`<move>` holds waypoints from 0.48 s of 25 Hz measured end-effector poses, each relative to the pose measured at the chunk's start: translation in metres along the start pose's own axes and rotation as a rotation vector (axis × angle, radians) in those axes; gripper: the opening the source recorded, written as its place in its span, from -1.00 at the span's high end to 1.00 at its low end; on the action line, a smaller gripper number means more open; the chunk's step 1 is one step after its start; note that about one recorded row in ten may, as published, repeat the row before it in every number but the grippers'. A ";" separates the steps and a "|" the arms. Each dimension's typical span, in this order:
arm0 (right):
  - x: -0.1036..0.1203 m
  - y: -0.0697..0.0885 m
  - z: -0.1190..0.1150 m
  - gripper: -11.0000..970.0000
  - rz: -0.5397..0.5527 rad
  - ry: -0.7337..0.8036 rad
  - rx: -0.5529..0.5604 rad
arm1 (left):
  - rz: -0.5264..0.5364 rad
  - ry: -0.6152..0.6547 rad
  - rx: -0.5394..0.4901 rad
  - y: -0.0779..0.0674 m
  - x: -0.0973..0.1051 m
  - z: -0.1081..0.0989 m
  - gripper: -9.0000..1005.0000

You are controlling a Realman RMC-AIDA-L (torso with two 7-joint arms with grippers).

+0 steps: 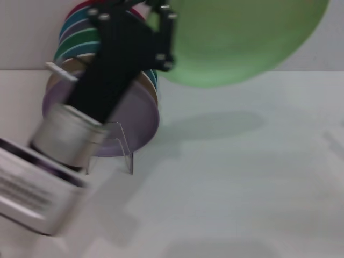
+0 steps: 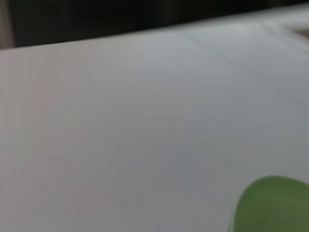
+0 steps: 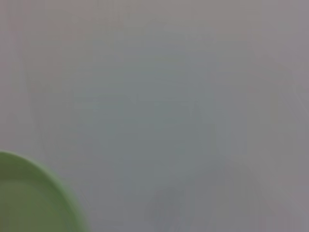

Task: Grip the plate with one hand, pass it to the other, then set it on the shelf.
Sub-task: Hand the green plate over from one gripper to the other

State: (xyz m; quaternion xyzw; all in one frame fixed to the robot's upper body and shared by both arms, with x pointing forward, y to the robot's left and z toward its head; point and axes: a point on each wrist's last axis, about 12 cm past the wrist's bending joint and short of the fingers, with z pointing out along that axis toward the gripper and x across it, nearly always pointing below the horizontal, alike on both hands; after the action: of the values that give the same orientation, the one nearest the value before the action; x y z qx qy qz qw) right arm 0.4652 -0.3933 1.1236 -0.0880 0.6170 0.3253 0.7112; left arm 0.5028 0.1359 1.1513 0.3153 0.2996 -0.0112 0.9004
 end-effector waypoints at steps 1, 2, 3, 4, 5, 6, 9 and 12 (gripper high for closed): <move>0.001 0.000 0.000 -0.53 0.000 0.007 -0.002 | -0.103 -0.003 -0.003 0.009 0.009 -0.008 0.89; 0.001 0.000 0.001 -0.53 0.000 0.013 -0.003 | -0.219 0.001 -0.001 0.020 0.021 -0.021 0.89; 0.002 0.000 0.001 -0.53 0.001 0.020 -0.005 | -0.244 0.005 0.000 0.023 0.025 -0.026 0.89; 0.003 0.000 0.002 -0.53 0.002 0.024 -0.006 | -0.266 0.011 0.010 0.028 0.031 -0.032 0.89; 0.004 0.000 0.002 -0.53 0.003 0.029 -0.007 | -0.290 0.022 0.020 0.034 0.038 -0.040 0.89; 0.004 0.000 0.003 -0.53 0.005 0.033 -0.009 | -0.302 0.049 0.024 0.039 0.046 -0.047 0.89; 0.006 0.001 0.006 -0.53 0.011 0.041 -0.020 | -0.303 0.070 0.024 0.042 0.051 -0.052 0.89; 0.008 0.002 0.008 -0.53 0.017 0.046 -0.031 | -0.222 0.166 0.014 0.051 0.068 -0.067 0.89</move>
State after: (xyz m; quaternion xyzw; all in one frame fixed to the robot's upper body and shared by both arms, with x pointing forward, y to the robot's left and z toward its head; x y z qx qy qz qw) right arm 0.4710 -0.3849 1.1181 -0.1013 0.6288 0.3388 0.6925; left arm 0.5333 0.2271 1.1014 0.2863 0.4059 -0.0869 0.8636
